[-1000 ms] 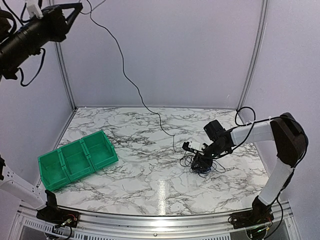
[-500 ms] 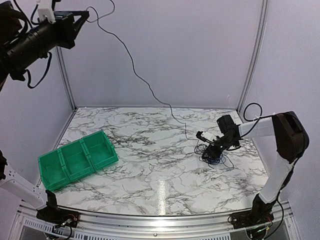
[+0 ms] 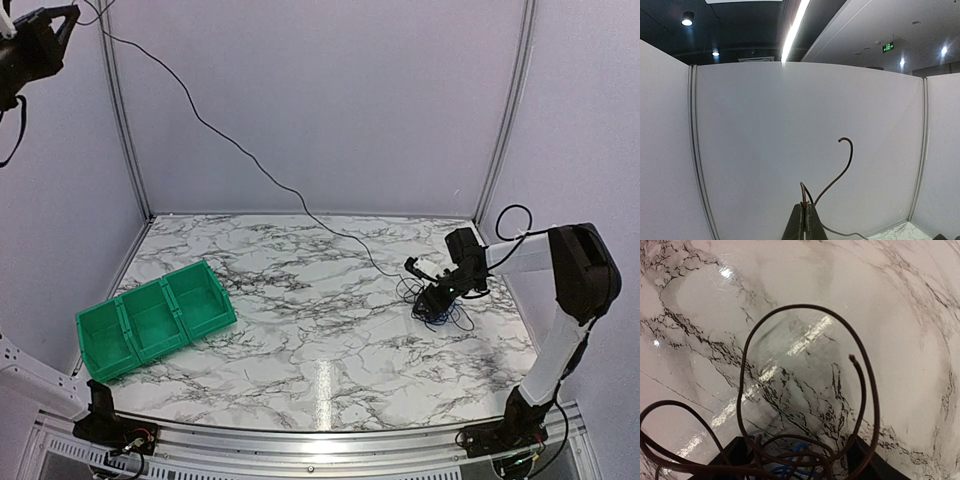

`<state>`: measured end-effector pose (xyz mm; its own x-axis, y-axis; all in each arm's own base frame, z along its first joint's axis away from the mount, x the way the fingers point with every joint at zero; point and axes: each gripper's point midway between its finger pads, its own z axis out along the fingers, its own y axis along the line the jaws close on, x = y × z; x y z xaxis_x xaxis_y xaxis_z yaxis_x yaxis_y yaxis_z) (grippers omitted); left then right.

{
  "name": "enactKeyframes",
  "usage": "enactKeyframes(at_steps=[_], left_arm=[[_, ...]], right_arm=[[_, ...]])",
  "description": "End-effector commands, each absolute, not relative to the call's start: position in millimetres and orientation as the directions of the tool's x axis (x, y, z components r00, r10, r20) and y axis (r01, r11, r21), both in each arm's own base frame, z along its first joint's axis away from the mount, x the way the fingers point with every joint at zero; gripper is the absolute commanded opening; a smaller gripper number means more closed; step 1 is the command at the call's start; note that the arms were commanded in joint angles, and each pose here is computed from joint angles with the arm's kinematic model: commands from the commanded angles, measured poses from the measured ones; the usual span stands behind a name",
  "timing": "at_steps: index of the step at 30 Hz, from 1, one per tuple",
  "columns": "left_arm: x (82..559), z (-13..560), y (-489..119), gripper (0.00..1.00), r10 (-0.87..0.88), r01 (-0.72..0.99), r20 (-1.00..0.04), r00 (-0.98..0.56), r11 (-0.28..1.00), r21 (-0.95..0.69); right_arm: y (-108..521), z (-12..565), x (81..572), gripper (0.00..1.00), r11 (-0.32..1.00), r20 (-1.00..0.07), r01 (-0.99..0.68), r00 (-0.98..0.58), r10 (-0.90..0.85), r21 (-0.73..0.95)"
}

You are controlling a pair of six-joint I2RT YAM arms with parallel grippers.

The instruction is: Untangle the cables

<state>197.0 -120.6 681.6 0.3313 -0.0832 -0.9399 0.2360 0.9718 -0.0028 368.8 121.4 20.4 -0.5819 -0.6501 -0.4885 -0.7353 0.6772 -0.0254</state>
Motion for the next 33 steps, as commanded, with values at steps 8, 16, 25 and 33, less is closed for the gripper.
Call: enactKeyframes(at_steps=[8,16,25,33], left_arm=[[195.4,696.3,-70.1,0.0,-0.033,0.009,-0.941,0.338,0.999,-0.032],[208.8,679.2,-81.8,0.0,0.077,-0.077,-0.96,0.269,0.995,0.059],[194.9,693.9,-45.1,0.0,0.028,-0.13,-0.956,0.291,0.991,-0.01],[196.9,678.3,-37.2,0.0,0.06,-0.193,-0.972,0.228,0.981,0.015]], right_arm=[[82.8,10.8,375.7,0.91,0.749,-0.411,-0.657,-0.661,-0.627,-0.086],[76.6,10.6,378.2,0.87,0.767,-0.409,-0.636,-0.679,-0.609,-0.086],[33.8,26.1,397.5,0.41,0.856,-0.454,-0.511,-0.744,-0.489,-0.085],[3.2,22.6,401.6,0.34,0.9,-0.429,-0.415,-0.795,-0.429,-0.132]])
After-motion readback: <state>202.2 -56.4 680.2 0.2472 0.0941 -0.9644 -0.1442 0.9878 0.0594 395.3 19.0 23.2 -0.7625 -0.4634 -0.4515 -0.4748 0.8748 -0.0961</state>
